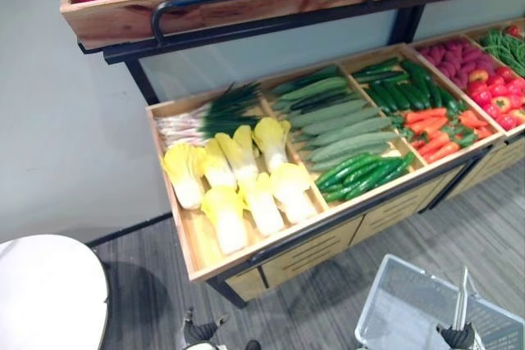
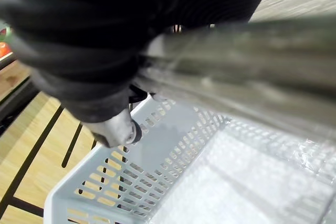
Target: Pick vegetable in the basket
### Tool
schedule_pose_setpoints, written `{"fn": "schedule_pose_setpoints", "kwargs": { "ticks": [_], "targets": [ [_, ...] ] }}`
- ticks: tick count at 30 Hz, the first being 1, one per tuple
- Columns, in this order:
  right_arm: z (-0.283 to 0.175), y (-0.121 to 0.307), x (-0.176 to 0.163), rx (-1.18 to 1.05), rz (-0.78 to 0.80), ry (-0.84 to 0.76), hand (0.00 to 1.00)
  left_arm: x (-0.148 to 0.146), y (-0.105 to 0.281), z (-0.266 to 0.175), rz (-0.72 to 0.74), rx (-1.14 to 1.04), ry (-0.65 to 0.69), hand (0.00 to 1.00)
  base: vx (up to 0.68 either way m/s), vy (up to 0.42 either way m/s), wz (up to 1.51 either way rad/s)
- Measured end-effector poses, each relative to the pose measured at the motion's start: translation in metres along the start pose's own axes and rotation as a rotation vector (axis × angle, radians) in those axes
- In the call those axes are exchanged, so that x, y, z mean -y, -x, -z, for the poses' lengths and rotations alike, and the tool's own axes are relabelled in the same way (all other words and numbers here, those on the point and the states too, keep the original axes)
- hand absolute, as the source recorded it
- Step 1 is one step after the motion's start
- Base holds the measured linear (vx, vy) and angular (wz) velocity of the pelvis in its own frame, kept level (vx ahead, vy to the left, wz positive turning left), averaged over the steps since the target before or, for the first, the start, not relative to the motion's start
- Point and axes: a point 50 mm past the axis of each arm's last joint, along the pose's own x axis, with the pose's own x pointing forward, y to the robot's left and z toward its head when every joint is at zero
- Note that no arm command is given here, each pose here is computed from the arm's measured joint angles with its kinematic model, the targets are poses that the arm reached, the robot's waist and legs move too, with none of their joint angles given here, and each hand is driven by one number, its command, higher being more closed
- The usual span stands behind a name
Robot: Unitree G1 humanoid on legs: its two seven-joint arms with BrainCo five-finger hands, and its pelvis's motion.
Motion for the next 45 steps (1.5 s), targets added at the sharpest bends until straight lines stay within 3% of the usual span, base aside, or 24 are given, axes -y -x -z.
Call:
{"fn": "schedule_pose_setpoints", "kwargs": {
  "ticks": [9, 16, 23, 27, 30, 38, 45],
  "targets": [
    [0.007, 0.003, -0.005, -0.027, 0.016, 0.006, 1.00, -0.003, 0.017, -0.027, -0.069, 0.180, 0.082, 0.00, 0.03, 0.017, 0.05],
    [0.006, 0.007, -0.011, -0.024, 0.005, 0.006, 1.00, -0.004, 0.028, -0.017, -0.092, 0.138, 0.147, 0.00, -0.04, 0.007, 0.13],
    [0.002, 0.009, -0.014, 0.005, -0.004, 0.039, 1.00, -0.037, 0.030, -0.008, -0.244, 0.074, 0.236, 0.00, -0.04, -0.012, 0.19],
    [0.004, 0.012, -0.013, 0.010, -0.002, 0.040, 1.00, -0.066, 0.031, -0.038, -0.390, 0.207, 0.313, 0.00, 0.00, -0.008, 0.15],
    [0.001, 0.011, -0.014, 0.020, -0.006, 0.039, 1.00, -0.071, 0.033, -0.062, -0.433, 0.310, 0.309, 0.00, 0.02, -0.004, 0.06],
    [-0.013, 0.010, -0.022, 0.069, -0.061, 0.052, 1.00, -0.063, 0.033, -0.120, -0.404, 0.526, 0.343, 0.00, 0.01, -0.010, -0.03],
    [-0.026, 0.007, -0.024, 0.129, -0.086, 0.103, 1.00, -0.057, 0.029, -0.126, -0.371, 0.536, 0.331, 0.00, -0.01, 0.000, -0.25]
  ]
}}
